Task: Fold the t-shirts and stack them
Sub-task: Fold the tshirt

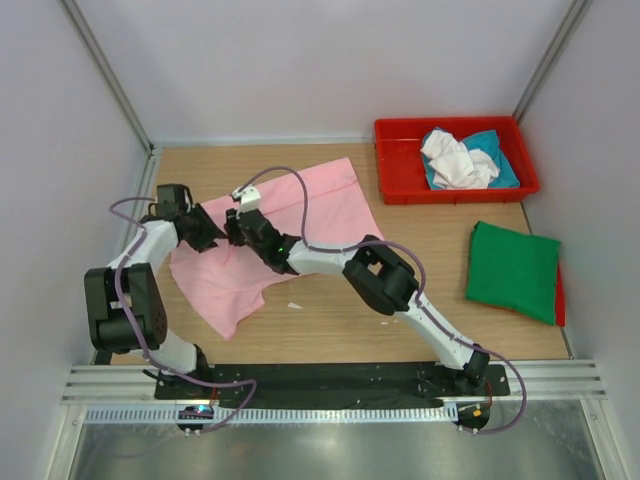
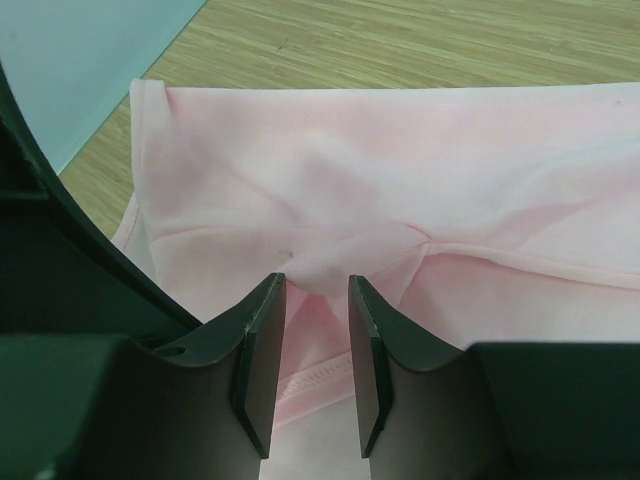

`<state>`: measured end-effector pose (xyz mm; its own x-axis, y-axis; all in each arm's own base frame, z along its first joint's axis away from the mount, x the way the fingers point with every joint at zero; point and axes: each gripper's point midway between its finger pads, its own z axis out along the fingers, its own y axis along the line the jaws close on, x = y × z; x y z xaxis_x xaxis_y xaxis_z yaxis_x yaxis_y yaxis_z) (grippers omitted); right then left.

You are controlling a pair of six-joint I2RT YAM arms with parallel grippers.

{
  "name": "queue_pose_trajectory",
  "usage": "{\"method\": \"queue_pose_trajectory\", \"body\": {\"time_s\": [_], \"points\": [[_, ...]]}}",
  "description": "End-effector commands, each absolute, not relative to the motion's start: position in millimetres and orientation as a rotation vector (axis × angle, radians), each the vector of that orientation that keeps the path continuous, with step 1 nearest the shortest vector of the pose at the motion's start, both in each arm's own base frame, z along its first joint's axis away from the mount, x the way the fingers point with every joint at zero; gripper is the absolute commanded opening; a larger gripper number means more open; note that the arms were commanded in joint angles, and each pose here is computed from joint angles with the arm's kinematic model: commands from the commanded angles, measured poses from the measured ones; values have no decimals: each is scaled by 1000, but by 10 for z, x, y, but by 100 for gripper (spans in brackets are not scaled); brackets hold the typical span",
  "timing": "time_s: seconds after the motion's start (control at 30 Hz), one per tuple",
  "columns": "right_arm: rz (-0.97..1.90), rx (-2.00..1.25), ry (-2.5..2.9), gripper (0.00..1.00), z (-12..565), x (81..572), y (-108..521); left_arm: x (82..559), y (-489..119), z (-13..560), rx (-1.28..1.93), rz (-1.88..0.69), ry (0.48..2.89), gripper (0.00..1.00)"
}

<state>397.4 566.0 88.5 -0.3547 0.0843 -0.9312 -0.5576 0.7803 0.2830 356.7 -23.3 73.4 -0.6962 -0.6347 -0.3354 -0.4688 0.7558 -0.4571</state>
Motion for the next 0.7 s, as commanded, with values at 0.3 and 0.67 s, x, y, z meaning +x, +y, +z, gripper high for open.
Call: {"method": "queue_pose_trajectory", "body": {"time_s": [0.3, 0.67], "points": [[619, -455, 1822, 38, 765, 3996, 5732, 3578, -56, 771, -914, -472, 2411, 24], [644, -440, 1792, 51, 1098, 3898, 5612, 3523, -69, 606, -939, -470, 2443, 20]]}}
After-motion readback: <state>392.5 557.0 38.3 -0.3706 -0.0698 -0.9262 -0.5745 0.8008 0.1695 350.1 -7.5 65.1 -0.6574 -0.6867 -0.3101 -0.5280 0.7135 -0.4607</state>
